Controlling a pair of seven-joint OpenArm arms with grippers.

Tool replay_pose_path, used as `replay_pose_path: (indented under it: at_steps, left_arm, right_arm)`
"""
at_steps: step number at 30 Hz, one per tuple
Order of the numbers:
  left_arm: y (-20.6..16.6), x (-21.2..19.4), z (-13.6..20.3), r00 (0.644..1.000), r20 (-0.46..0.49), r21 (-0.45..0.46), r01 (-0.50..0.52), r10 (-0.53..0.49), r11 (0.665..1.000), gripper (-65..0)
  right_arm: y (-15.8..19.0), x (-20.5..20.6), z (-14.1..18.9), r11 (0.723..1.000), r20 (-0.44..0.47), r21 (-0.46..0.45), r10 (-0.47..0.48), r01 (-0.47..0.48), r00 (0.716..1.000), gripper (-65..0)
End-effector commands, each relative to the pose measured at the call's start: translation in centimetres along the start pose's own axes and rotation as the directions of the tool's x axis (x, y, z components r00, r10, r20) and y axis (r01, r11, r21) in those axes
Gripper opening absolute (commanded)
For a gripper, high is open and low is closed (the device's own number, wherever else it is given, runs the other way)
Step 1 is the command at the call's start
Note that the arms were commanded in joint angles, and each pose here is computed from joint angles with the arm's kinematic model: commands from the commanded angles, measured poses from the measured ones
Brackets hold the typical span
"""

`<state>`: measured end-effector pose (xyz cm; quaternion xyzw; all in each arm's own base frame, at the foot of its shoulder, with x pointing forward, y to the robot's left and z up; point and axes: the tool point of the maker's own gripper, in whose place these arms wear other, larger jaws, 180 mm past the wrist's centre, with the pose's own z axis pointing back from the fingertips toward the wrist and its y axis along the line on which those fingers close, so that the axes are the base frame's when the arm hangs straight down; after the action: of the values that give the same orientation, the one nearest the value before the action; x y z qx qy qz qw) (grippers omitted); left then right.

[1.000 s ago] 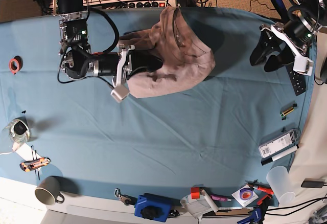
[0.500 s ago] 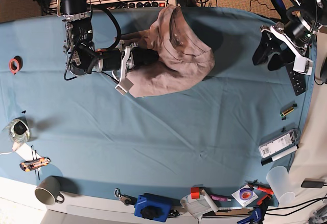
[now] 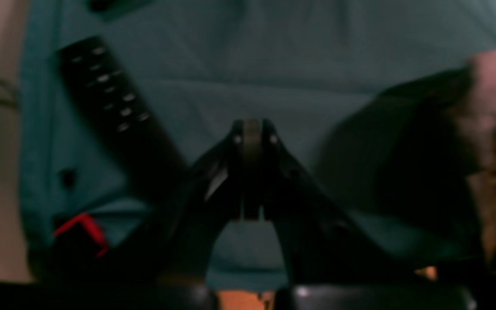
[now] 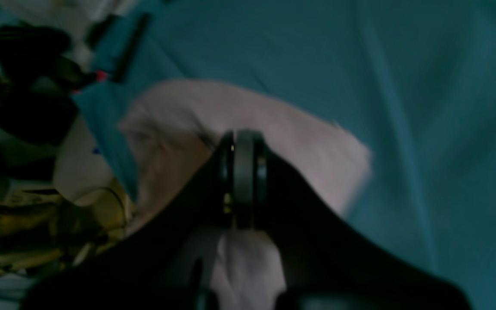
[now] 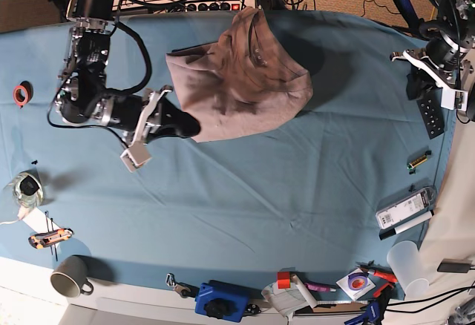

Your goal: Fold the T-shirt properly

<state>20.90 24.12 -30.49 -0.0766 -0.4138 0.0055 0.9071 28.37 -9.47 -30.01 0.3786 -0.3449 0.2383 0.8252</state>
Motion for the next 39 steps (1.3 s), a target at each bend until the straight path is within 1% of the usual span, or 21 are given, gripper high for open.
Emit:
replay_pose_path:
  at_steps: [1, 3, 4, 8, 13, 18, 22, 23, 25, 28, 30, 32, 34, 36, 39]
  left_arm:
    - [0.3, 0.9, 0.4, 0.999, 0.028, 0.018, 0.025, -0.025, 1.0, -65.0]
    - [1.0, 0.2, 0.6, 1.0, -0.002, 0.052, 0.029, -0.029, 0.998, -65.0]
    - [1.4, -0.2, 0.7, 1.0, -0.017, 0.072, 0.012, -0.011, 0.997, -65.0]
    - [2.9, -2.7, 1.6, 0.994, -0.105, 0.146, 0.009, 0.006, 0.989, -65.0]
    - [3.2, -6.4, 3.1, 0.975, -0.219, 0.166, 0.011, 0.025, 0.986, -65.0]
    - [3.2, -9.9, 5.1, 0.945, -0.324, 0.172, 0.015, 0.043, 0.985, -65.0]
    - [3.1, -12.5, 6.8, 0.913, -0.403, 0.177, 0.018, 0.056, 0.984, -65.0]
    - [3.1, -13.2, 7.3, 0.904, -0.423, 0.178, 0.019, 0.059, 0.984, -65.0]
    - [3.1, -14.4, 8.4, 0.885, -0.461, 0.18, 0.021, 0.066, 0.983, -65.0]
    - [3.0, -16.0, 9.7, 0.858, -0.508, 0.184, 0.02, 0.078, 0.983, -65.0]
    - [2.9, -17.0, 10.4, 0.841, -0.533, 0.188, 0.01, 0.093, 0.982, -65.0]
    - [2.9, -18.2, 11.1, 0.819, -0.561, 0.196, -0.005, 0.116, 0.981, -65.0]
    - [3.1, -19.6, 11.8, 0.795, -0.589, 0.206, -0.024, 0.144, 0.978, -65.0]
    - [3.1, -21.0, 12.1, 0.778, -0.6, 0.223, -0.06, 0.185, 0.973, -65.0]
    - [2.9, -23.3, 12.2, 0.756, -0.601, 0.249, -0.129, 0.258, 0.96, -65.0]
  right_arm:
    - [-0.1, 0.9, 0.8, 1.0, 0.037, -0.013, 0.016, -0.015, 0.999, -65.0]
    - [-0.2, 0.1, 1.6, 0.999, 0.041, -0.037, 0.002, -0.001, 0.999, -65.0]
    - [-0.2, -0.4, 2.0, 0.998, 0.036, -0.056, 0.001, 0.001, 0.999, -65.0]
    - [0.3, -2.6, 4.1, 0.989, -0.003, -0.146, 0.015, -0.015, 1.0, -65.0]
    - [2.2, -5.9, 6.5, 0.979, -0.055, -0.205, -0.003, -0.008, 0.998, -65.0]
    - [3.2, -9.4, 9.0, 0.962, -0.115, -0.269, -0.072, 0.039, 0.991, -65.0]
    - [3.6, -13.0, 11.3, 0.938, -0.174, -0.333, -0.166, 0.1, 0.971, -65.0]
    - [3.8, -14.1, 11.9, 0.93, -0.198, -0.35, -0.191, 0.112, 0.961, -65.0]
    - [4.0, -16.5, 13.1, 0.911, -0.264, -0.393, -0.24, 0.123, 0.934, -65.0]
    - [4.7, -20.3, 14.9, 0.884, -0.377, -0.453, -0.307, 0.115, 0.874, -65.0]
    - [5.5, -22.2, 15.9, 0.875, -0.428, -0.47, -0.343, 0.119, 0.836, -65.0]
    - [6.7, -23.7, 16.4, 0.869, -0.451, -0.474, -0.381, 0.146, 0.807, -65.0]
    - [7.8, -25.1, 16.8, 0.857, -0.47, -0.487, -0.421, 0.169, 0.776, -65.0]
    - [8.4, -26.8, 17.4, 0.839, -0.488, -0.511, -0.465, 0.19, 0.739, -65.0]
    - [8.5, -29.1, 18.0, 0.81, -0.493, -0.537, -0.529, 0.237, 0.691, -65.0]
